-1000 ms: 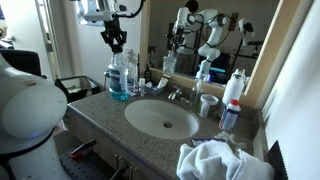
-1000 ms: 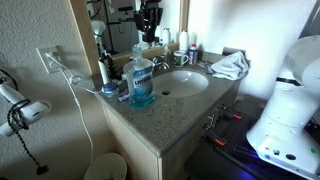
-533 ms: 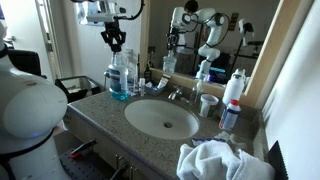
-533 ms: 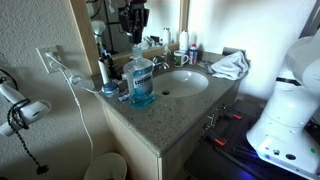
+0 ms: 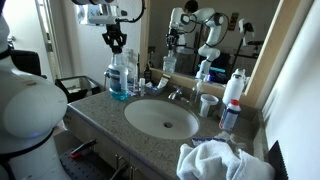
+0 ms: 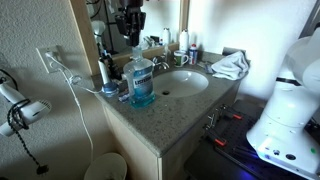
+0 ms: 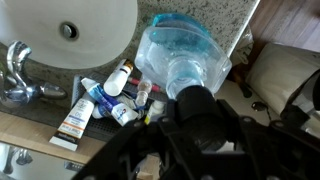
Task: Place the black lid on the mouthwash bottle
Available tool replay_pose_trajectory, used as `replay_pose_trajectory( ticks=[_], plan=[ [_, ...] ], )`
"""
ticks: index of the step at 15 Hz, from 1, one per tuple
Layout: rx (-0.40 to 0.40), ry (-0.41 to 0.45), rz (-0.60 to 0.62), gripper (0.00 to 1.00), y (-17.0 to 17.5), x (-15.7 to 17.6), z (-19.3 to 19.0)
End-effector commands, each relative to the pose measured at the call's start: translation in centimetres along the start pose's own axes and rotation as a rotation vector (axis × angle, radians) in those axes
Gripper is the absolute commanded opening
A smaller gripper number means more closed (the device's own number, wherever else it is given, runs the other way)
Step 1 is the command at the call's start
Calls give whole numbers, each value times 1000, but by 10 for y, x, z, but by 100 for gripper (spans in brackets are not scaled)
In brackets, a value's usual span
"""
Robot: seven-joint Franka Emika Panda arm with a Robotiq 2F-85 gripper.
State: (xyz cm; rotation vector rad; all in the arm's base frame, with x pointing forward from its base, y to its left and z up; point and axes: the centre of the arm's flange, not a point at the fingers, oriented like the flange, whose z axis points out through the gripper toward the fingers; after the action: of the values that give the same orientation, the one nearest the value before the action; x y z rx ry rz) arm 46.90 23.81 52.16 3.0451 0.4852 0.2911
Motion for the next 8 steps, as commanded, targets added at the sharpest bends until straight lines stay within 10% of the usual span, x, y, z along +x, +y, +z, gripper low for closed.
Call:
replay_pose_trajectory(
  ticks=[1,8],
  plan=[
    [-6,-2,-13,20,4,2,-6],
    [-12,-11,-2,20,8,-4,-3]
  ],
)
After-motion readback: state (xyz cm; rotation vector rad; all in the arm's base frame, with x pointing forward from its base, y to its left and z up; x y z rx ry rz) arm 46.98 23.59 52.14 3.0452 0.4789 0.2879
